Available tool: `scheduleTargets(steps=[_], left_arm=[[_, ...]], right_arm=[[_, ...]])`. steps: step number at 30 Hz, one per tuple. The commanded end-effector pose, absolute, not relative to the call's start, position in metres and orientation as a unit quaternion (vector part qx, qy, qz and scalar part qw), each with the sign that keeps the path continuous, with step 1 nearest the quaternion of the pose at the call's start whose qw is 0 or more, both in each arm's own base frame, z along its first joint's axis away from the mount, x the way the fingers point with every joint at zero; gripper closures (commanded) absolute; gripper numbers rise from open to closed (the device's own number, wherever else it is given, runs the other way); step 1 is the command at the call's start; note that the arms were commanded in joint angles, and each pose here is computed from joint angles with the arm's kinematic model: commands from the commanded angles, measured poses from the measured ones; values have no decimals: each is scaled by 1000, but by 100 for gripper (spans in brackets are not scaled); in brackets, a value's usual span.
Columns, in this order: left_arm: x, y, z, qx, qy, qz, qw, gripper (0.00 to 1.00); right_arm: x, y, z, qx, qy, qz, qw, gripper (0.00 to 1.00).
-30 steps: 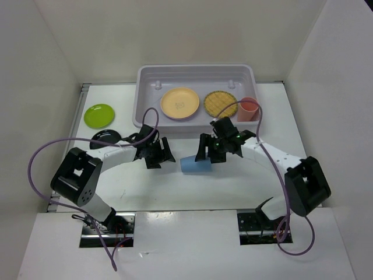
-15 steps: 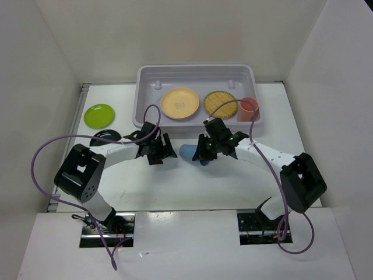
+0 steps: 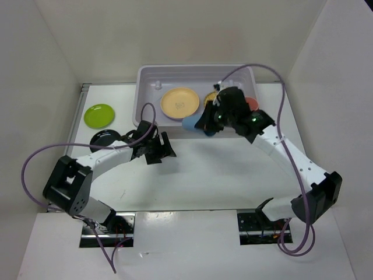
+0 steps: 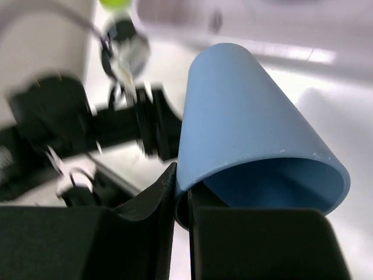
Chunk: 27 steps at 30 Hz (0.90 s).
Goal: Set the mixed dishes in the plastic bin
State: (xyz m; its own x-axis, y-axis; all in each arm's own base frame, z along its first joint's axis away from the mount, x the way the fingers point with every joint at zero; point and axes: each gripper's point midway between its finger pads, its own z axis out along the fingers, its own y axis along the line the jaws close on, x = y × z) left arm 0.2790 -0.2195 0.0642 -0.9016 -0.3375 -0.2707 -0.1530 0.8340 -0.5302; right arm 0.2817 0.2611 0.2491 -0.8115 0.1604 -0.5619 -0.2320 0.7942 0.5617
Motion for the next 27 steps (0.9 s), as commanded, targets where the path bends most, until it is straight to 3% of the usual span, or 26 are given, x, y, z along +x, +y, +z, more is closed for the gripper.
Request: scheduleTargets(steps=[1,7,11,18,27], left_arm=[[275,-219,98,-125,931,-276,205,16],[264,-207,133,-112,926,-273,234,16],[260,-194,139,-124,922,-278,241,16],[252,-188,142,-124,921,-279,243,16],[249,-188,136,-119,924,-277,234,16]], right_arm=[[323,226,318,5,869,292,399,98],[392,200,340,44,870,196,450,100],[432,185,292,58,906,104,406,100],[452,164,241,51,940,17,337,100],[468,178,179,16,967,11,256,100]])
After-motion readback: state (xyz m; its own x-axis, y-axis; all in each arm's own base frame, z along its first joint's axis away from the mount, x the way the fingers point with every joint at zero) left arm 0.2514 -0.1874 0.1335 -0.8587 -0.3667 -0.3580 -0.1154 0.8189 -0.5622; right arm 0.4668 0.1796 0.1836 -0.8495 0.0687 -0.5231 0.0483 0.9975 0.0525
